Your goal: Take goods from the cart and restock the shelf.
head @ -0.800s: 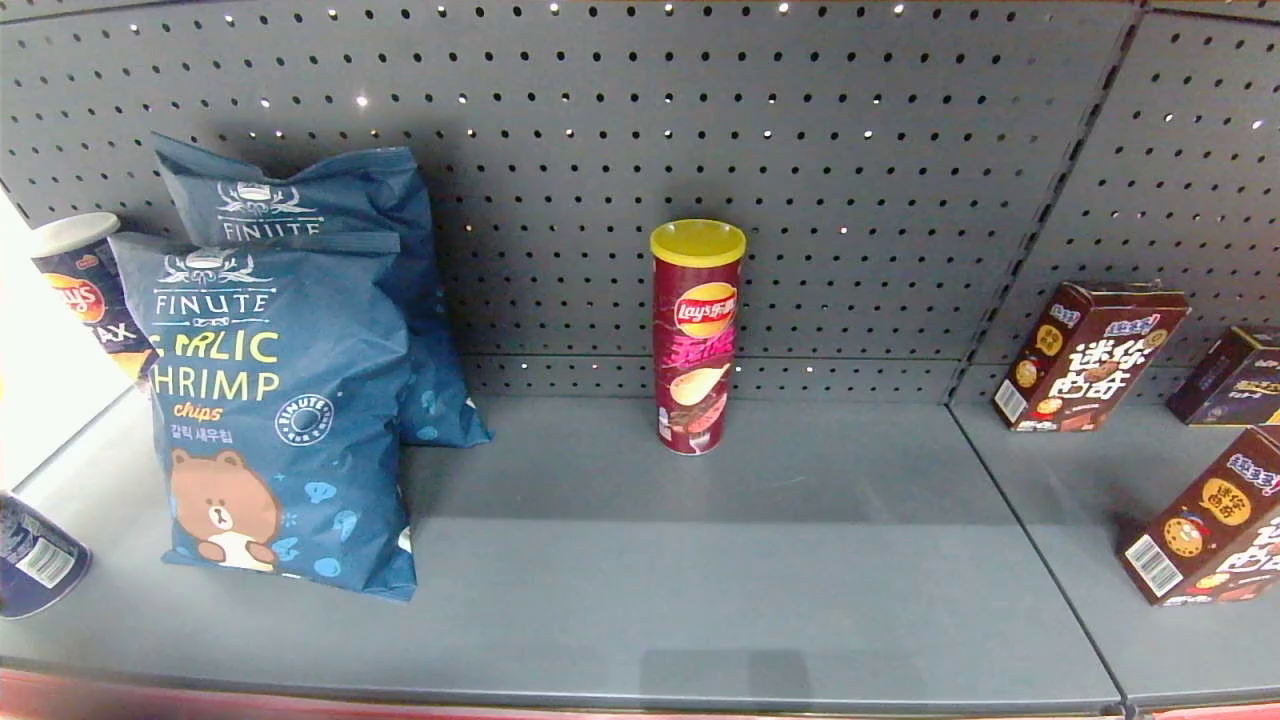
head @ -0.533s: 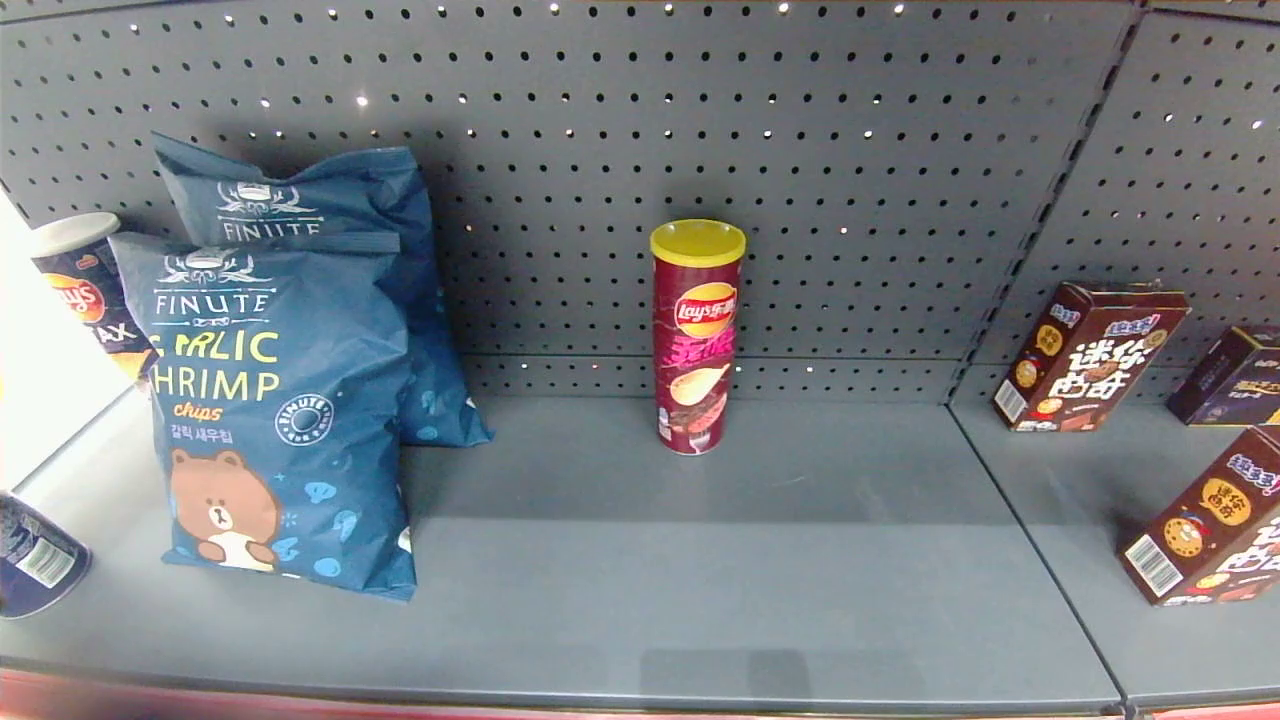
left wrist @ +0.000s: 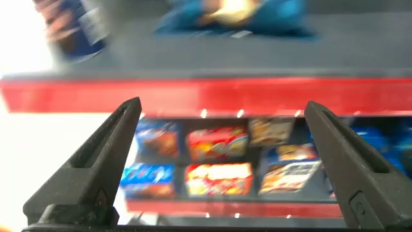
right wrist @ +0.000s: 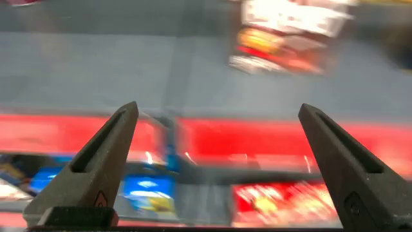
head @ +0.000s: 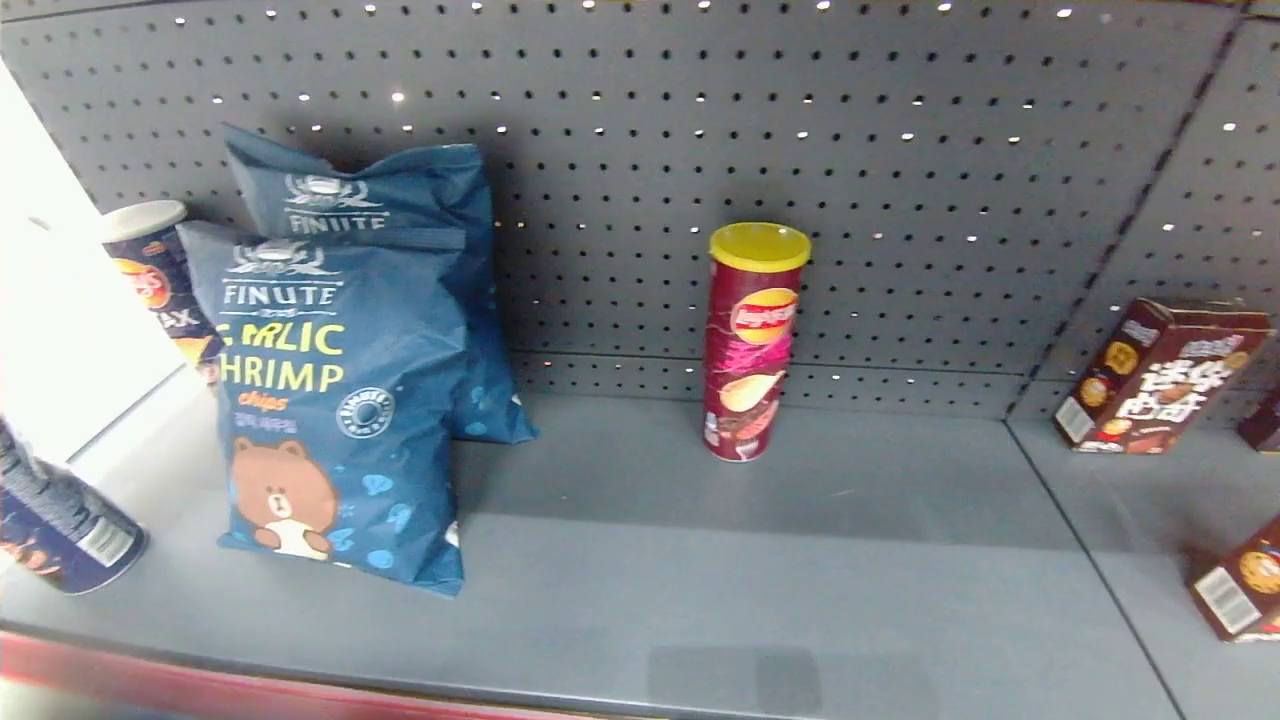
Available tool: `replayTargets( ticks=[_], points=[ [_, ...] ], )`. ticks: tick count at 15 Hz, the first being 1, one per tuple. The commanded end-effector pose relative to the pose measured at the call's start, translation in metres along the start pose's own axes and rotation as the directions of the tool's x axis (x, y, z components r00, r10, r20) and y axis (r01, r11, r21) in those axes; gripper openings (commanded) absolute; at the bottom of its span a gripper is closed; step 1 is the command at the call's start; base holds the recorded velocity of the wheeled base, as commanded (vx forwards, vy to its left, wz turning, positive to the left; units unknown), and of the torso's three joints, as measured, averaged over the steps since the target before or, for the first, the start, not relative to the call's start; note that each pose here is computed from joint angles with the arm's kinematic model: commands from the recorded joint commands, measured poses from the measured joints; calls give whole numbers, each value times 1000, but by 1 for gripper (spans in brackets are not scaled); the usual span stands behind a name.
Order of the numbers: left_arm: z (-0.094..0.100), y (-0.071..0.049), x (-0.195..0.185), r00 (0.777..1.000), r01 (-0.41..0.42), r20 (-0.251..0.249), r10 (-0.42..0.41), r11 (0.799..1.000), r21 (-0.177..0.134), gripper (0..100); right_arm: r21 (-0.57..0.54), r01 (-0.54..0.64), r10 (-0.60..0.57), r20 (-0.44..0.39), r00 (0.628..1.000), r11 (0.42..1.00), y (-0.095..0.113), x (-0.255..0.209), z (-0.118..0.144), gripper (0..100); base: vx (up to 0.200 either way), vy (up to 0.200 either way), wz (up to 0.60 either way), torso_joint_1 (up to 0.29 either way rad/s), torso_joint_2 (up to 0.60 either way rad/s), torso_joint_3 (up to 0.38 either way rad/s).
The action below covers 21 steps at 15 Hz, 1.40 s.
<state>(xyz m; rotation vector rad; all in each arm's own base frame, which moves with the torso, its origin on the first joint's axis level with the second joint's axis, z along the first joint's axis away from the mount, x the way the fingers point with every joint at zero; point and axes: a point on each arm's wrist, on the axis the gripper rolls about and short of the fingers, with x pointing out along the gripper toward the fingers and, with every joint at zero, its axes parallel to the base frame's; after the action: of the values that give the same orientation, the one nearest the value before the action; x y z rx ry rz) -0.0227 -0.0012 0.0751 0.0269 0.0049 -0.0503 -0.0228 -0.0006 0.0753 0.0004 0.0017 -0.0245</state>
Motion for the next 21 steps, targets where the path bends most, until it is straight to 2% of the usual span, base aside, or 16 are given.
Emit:
replayTargets(
  ticks=[1, 11, 14, 18, 21],
  points=[
    [0, 0, 0, 1000, -1, 1, 1, 1000, -1, 100, 0, 2, -2, -1, 1000, 1000, 0, 0, 0, 100, 0, 0, 600, 22, 7, -12],
    [0, 0, 0, 1000, -1, 1, 1, 1000, -1, 100, 0, 0, 0, -1, 1000, 1000, 0, 0, 0, 100, 0, 0, 600, 1, 2, 1],
    [0, 0, 0, 1000, 2, 1, -2, 1000, 30, 100, 0, 2, -2, -1, 1000, 1000, 0, 0, 0, 100, 0, 0, 600, 2, 2, -1],
    [0, 0, 0, 1000, 3, 1, -3, 1000, 25, 100, 0, 2, -2, -1, 1000, 1000, 0, 0, 0, 100, 0, 0, 600, 4, 1, 2],
    [0, 0, 0, 1000, -1, 1, 1, 1000, 30, 100, 0, 2, -2, -1, 1000, 1000, 0, 0, 0, 100, 0, 0, 0, 0, 0, 0]
  ],
)
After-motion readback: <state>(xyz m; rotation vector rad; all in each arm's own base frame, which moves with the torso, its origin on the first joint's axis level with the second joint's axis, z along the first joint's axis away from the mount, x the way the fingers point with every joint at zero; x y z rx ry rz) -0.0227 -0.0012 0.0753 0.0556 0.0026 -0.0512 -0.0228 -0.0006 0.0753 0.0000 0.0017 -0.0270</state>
